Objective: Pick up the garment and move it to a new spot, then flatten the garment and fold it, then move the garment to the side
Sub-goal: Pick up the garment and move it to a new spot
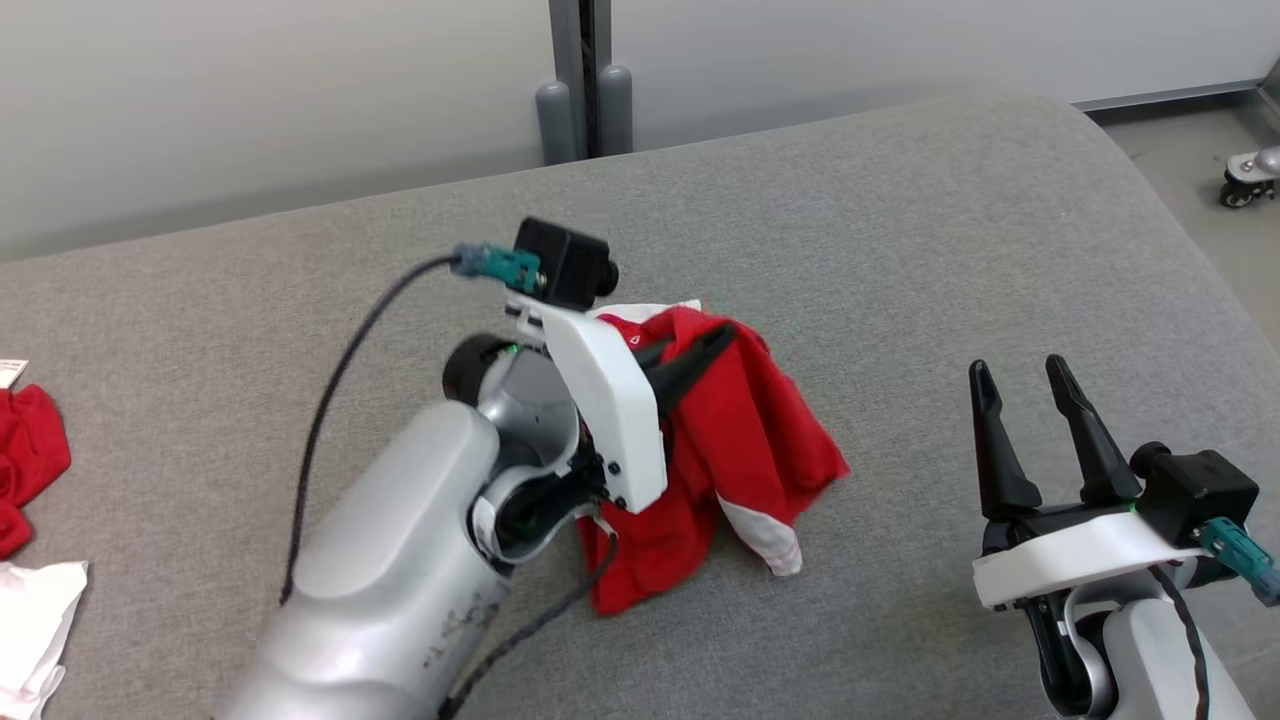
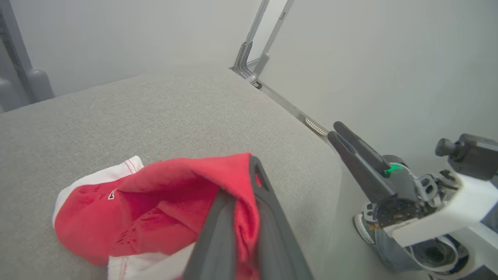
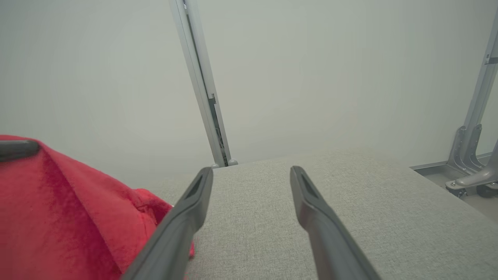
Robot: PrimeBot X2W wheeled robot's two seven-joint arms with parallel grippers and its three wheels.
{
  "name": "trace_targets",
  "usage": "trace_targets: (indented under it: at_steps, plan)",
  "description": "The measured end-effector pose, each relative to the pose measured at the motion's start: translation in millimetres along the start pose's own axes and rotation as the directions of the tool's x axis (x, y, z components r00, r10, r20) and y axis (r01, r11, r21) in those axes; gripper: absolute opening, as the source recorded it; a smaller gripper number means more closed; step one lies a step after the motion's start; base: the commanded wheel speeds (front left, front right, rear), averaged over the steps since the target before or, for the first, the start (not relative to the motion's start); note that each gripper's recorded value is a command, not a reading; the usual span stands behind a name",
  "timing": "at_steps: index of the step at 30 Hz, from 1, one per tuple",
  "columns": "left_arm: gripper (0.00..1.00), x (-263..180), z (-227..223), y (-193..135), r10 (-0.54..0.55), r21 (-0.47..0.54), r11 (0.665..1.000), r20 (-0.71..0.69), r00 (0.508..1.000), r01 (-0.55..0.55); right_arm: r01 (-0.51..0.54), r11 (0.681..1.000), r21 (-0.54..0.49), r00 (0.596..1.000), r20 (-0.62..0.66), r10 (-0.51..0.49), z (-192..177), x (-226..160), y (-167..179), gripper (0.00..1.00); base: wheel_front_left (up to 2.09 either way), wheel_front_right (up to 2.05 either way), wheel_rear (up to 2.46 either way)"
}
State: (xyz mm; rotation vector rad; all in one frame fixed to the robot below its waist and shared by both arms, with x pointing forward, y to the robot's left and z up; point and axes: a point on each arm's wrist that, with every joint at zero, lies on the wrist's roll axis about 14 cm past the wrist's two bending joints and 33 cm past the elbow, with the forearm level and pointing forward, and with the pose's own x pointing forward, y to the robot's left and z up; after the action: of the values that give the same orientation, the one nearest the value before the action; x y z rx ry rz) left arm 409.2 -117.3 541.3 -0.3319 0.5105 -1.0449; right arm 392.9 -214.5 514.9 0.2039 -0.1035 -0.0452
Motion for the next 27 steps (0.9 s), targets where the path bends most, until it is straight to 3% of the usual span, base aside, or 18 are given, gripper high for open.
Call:
trace_targets:
  at_steps: [5,6,7,8,11,20,24,27]
  plan:
    - [0.0,4,-29,14,0.041,-0.113,0.993,0.025,0.999,-0.038,-0.026,1.0,-0.004,0.999,-0.018,0.026,-7,4,9,1.0,0.0,0.0,0.0]
    - [0.16,3,-34,17,0.055,-0.121,0.991,0.028,0.998,-0.052,-0.032,0.999,-0.007,0.999,-0.021,0.032,-8,5,11,1.0,0.0,0.0,0.0]
    - [0.75,2,-37,22,0.068,-0.134,0.989,0.031,0.997,-0.064,-0.039,0.999,-0.009,0.999,-0.024,0.039,-9,6,13,1.0,0.0,0.0,0.0]
    - [1.0,1,-40,24,0.077,-0.15,0.986,0.037,0.996,-0.071,-0.045,0.999,-0.012,0.999,-0.027,0.044,-10,7,14,1.0,0.0,0.0,0.0]
    - [1.0,1,-42,15,0.05,-0.175,0.984,0.055,0.997,-0.04,-0.061,0.998,-0.019,0.998,-0.034,0.061,-13,10,20,1.0,0.0,0.0,0.0]
    - [1.0,-19,4,2,0.029,-0.104,0.995,0.232,0.972,-0.005,-0.112,0.993,-0.045,0.994,-0.02,0.112,-8,15,36,1.0,0.0,0.0,0.0]
    - [1.0,-52,29,32,0.119,-0.015,0.993,0.347,0.93,-0.121,-0.132,0.99,-0.052,0.991,-0.007,0.132,-4,15,41,1.0,0.0,0.0,0.0]
    - [1.0,-82,46,56,0.212,0.022,0.969,0.442,0.871,-0.247,-0.152,0.987,-0.05,0.988,0.005,0.152,0,15,49,1.0,0.0,0.0,0.0]
